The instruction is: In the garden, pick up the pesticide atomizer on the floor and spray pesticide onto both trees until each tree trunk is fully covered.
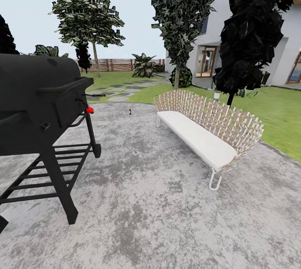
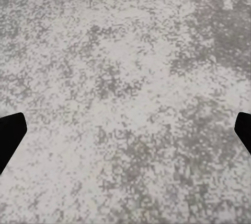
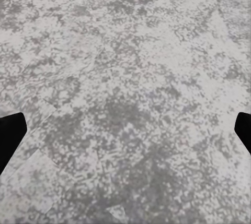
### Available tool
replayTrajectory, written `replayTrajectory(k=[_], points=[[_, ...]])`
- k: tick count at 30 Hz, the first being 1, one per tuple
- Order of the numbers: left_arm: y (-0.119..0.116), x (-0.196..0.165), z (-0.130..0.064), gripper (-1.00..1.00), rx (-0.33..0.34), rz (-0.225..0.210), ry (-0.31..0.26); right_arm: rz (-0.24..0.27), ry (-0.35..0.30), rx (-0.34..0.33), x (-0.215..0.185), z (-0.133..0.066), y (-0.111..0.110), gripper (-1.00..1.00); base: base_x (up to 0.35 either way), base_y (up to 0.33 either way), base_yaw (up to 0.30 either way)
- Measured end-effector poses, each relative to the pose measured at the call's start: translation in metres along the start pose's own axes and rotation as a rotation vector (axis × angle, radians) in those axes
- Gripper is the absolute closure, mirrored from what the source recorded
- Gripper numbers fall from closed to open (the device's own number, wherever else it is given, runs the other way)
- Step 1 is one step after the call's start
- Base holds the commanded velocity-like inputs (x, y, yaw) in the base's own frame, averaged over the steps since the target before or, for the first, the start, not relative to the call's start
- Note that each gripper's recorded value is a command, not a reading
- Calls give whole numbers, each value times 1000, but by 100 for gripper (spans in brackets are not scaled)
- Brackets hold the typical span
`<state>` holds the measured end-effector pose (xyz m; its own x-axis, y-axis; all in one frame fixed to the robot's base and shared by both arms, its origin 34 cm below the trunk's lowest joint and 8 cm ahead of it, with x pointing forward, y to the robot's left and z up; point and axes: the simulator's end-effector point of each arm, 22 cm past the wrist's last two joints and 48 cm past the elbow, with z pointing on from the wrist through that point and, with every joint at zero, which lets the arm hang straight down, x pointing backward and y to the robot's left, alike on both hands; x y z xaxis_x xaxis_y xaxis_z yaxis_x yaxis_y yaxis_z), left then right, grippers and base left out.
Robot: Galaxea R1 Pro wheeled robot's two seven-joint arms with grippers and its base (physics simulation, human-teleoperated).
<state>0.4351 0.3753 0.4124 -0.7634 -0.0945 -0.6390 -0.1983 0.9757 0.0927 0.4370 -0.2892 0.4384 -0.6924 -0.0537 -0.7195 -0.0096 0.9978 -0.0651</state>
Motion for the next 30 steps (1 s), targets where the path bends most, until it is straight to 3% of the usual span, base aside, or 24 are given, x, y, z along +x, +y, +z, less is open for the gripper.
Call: replayTrajectory(k=[30], points=[[-3, 51, 41, -100, -1, 2, 9, -1, 10, -1, 55, 35, 4, -100, 0, 0, 0]])
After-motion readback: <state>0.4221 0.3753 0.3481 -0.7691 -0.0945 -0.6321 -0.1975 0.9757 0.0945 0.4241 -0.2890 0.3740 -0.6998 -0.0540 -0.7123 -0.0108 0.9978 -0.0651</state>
